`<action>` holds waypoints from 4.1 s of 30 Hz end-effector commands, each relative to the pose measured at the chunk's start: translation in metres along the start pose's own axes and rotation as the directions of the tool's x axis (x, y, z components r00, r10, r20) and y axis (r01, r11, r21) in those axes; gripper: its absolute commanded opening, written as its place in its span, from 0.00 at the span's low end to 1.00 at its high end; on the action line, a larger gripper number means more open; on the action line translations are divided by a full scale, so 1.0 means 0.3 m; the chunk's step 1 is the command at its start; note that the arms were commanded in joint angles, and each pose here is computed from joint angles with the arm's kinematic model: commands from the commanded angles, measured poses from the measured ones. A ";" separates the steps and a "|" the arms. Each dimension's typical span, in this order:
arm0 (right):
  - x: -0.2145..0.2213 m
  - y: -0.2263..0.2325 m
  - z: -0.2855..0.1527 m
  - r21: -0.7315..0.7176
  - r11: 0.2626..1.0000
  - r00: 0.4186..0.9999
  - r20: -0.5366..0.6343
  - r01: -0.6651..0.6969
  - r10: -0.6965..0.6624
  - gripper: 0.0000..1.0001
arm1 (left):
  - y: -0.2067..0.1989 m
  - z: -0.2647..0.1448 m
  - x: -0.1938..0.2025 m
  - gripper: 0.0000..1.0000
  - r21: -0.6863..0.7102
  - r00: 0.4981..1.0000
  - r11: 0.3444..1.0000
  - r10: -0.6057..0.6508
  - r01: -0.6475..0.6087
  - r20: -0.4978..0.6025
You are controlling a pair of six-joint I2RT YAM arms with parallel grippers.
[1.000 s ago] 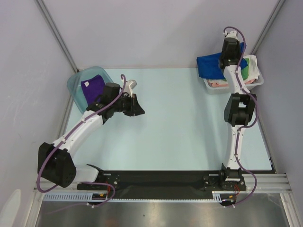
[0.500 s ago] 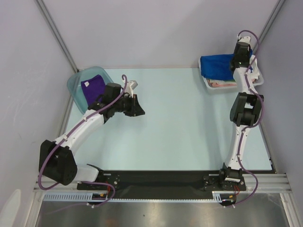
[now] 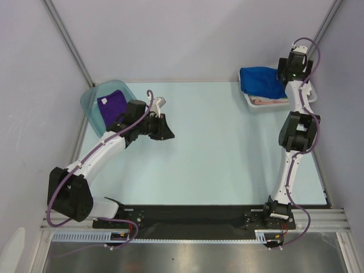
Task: Fold and stack the towels
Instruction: Neatly place the folded towel into the bin, then grab crumpled towel, then move the towel to the center of the board
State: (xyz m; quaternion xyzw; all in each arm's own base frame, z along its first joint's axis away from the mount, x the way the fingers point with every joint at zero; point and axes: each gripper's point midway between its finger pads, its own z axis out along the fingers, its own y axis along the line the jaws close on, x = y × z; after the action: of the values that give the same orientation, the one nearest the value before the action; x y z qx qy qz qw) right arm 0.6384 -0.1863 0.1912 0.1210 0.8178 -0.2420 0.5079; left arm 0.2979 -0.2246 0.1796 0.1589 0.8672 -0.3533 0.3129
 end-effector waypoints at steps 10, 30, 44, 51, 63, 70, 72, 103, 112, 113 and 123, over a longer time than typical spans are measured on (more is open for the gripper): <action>-0.423 0.212 -0.530 -0.481 0.815 0.923 0.032 -0.322 0.384 1.00 | 0.133 -0.082 -0.194 0.27 -0.292 0.968 0.951 -0.023 0.098 0.251; -0.103 0.925 -1.249 -0.871 0.443 0.975 -0.160 -0.212 0.151 1.00 | 0.943 -0.207 -0.246 0.42 -0.719 0.774 0.290 -0.179 0.632 0.608; 0.012 0.980 -1.280 -0.888 0.415 0.980 -0.183 -0.198 0.076 1.00 | 1.212 -0.067 -0.233 0.47 -0.723 0.720 0.159 -0.367 0.672 0.589; 0.032 0.999 -1.267 -0.889 0.415 0.980 -0.189 -0.195 0.055 1.00 | 1.301 -0.067 -0.257 0.47 -0.684 0.660 0.124 -0.430 0.719 0.616; 0.039 1.010 -1.265 -0.894 0.406 0.981 -0.190 -0.192 0.046 1.00 | 1.314 -0.033 -0.393 0.00 -0.576 0.619 0.244 -0.429 0.781 0.658; 0.029 1.015 -1.276 -0.901 0.391 0.982 -0.179 -0.187 0.055 0.99 | 1.125 -0.229 -0.654 0.00 -0.404 0.536 0.457 -0.207 0.793 0.818; 0.034 1.018 -1.274 -0.902 0.392 0.984 -0.172 -0.180 0.054 0.99 | 1.081 -0.254 -0.658 0.00 -0.367 0.498 0.496 -0.159 0.787 0.852; -0.011 0.649 -1.318 -0.689 0.636 0.927 -0.152 -0.347 0.342 1.00 | -0.016 -0.011 -0.423 0.16 -0.275 0.574 0.874 -0.006 0.401 0.819; 0.312 0.595 -1.356 -0.639 0.711 0.955 -0.224 -0.295 0.195 1.00 | 0.053 0.130 -0.169 0.45 -0.300 0.730 0.870 -0.095 0.392 0.677; 0.345 0.623 -1.395 -0.660 0.699 0.960 -0.227 -0.277 0.166 0.98 | 0.067 0.123 -0.156 0.45 -0.316 0.736 0.865 -0.087 0.390 0.671; 0.638 0.914 -1.649 -0.761 0.639 0.977 -0.203 -0.111 -0.072 0.65 | 0.267 0.046 -0.029 0.41 -0.374 0.772 0.793 -0.179 0.480 0.610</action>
State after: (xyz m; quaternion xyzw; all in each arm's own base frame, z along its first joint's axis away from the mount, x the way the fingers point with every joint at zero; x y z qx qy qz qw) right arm 0.2892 0.2650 0.1325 -0.0696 0.8978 0.1540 0.4068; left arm 0.3585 -0.1839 0.1330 -0.1920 0.8149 -0.1744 0.5183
